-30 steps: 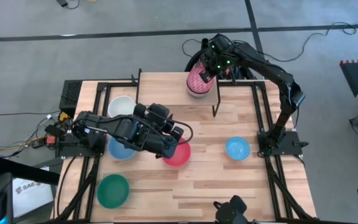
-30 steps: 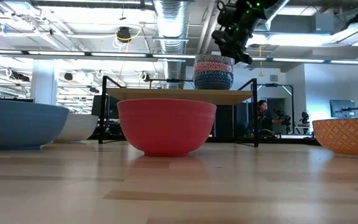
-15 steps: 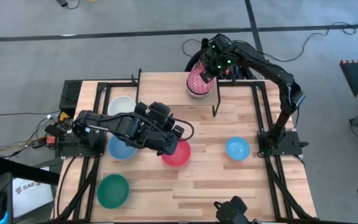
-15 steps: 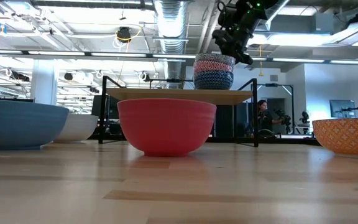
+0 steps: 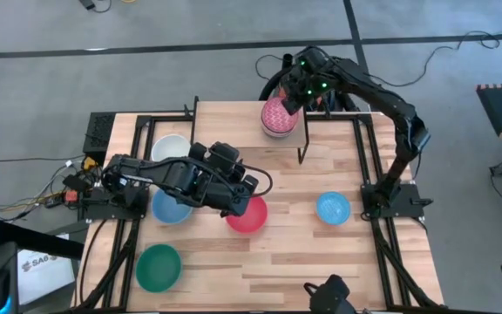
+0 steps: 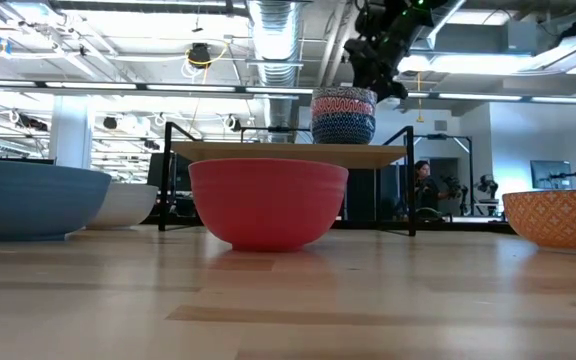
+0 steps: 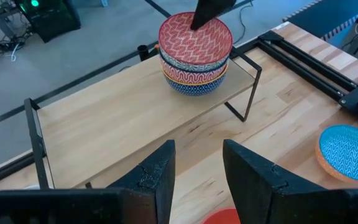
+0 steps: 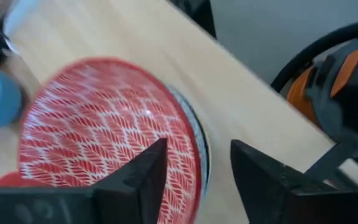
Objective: Place and stack bowls onto a shelf
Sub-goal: Stack the light blue patterned bowl on top of the red patterned bowl on the shelf
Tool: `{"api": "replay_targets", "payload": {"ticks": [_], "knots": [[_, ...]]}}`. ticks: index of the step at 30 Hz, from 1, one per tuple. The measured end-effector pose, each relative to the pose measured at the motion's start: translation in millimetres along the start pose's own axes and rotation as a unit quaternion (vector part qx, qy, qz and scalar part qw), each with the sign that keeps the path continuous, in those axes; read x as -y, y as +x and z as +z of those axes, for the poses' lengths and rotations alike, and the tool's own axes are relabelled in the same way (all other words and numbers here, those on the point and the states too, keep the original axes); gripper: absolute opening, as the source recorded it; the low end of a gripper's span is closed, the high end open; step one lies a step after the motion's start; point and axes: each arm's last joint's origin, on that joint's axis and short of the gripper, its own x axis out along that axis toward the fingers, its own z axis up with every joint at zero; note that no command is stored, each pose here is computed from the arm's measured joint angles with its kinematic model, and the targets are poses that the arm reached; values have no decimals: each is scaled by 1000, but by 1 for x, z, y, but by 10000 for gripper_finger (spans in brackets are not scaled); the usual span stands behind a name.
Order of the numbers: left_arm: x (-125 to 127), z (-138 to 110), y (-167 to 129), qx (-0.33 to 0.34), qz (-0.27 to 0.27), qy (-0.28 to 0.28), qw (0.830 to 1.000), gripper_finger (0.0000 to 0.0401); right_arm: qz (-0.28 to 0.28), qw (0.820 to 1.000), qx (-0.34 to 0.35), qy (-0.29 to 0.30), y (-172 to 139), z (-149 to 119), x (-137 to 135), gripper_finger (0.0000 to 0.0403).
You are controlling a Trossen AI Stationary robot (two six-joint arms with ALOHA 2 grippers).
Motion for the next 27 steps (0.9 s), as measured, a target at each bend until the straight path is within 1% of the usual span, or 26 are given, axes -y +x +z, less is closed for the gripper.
{"api": "replay_targets", "payload": {"ticks": [3,6,8,10,13,17,19,23,27], "knots": [[0,0,0,0,0,0,1000,120,1,1000,27,-3,-13,2,0,219],[-1,1,2,-1,3,0,1000,120,7,998,66,-14,-30,4,-4,223],[-2,2,4,-4,4,3,1000,120,22,994,100,-27,-41,7,-8,222],[-2,4,6,-6,4,4,1000,120,44,989,134,-44,-45,12,-15,218],[-3,5,9,-9,4,5,1000,120,59,983,163,-63,-39,19,-24,211],[-3,5,9,-9,4,5,1000,120,73,979,171,-88,-25,24,-33,206],[-3,5,9,-8,5,5,1000,120,76,979,167,-93,-17,25,-34,204],[-3,5,9,-6,6,2,1000,120,86,975,181,-101,-5,31,-37,203],[-3,5,8,-3,7,2,1000,120,98,970,196,-104,-3,34,-37,203]]}}
